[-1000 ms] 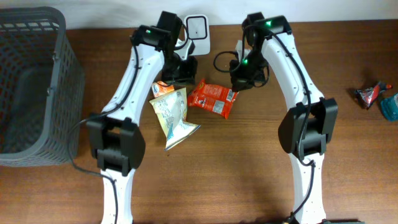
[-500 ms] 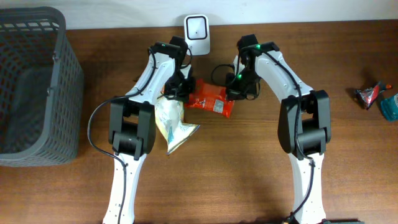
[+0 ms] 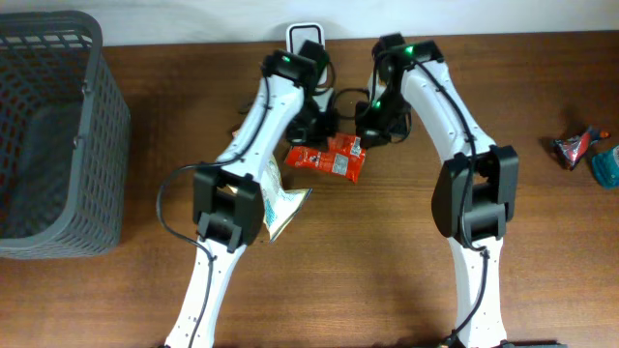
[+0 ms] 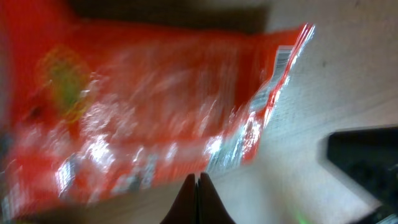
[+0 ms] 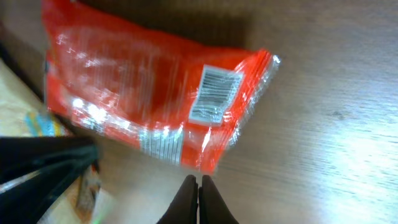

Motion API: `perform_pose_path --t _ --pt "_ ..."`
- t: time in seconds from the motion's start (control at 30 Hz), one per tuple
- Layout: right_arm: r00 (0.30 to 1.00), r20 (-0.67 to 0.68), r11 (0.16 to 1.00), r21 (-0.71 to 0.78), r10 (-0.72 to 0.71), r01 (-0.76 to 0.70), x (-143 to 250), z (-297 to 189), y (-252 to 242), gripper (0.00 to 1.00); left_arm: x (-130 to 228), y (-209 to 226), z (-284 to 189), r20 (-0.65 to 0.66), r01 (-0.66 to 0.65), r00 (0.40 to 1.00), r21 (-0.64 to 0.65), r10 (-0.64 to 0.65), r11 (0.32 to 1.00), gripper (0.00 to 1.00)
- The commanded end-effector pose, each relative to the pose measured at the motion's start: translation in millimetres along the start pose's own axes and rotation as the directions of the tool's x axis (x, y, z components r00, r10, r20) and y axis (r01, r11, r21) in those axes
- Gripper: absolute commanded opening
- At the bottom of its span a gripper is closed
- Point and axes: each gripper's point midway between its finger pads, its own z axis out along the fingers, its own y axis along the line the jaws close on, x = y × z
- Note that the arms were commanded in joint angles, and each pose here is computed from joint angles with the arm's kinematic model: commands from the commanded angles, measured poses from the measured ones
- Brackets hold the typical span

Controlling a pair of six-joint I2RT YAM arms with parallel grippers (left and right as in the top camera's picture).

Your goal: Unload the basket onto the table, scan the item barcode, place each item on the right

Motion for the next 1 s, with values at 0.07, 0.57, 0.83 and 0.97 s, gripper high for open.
perform_pose_path --t 0.07,0.57,0.83,0.97 --pt "0.999 -0.04 0.999 -0.038 0.022 -0.023 6.4 45.0 -12.5 0.04 -22.3 50.6 47.9 0.013 0.047 0.999 -0.063 -0.046 0.997 0.0" --pt "0.986 0.154 0.952 -0.29 -0.059 0.102 -36.5 -1.6 78.6 0.04 -35.9 100.1 -54.1 0.175 0.325 0.939 -0.165 -0.296 0.931 0.0" --pt "0.995 0.098 0.961 -0.278 0.011 0.016 -31.3 64.3 119.4 0.04 -13.2 157.4 -71.2 0.045 0.338 0.941 -0.08 -0.335 0.938 0.24" --pt "0.991 0.093 0.995 -0.007 0.099 -0.099 -30.1 85.6 53.3 0.04 3.8 156.2 -46.2 -0.058 0.321 0.943 -0.099 -0.327 0.942 0.0"
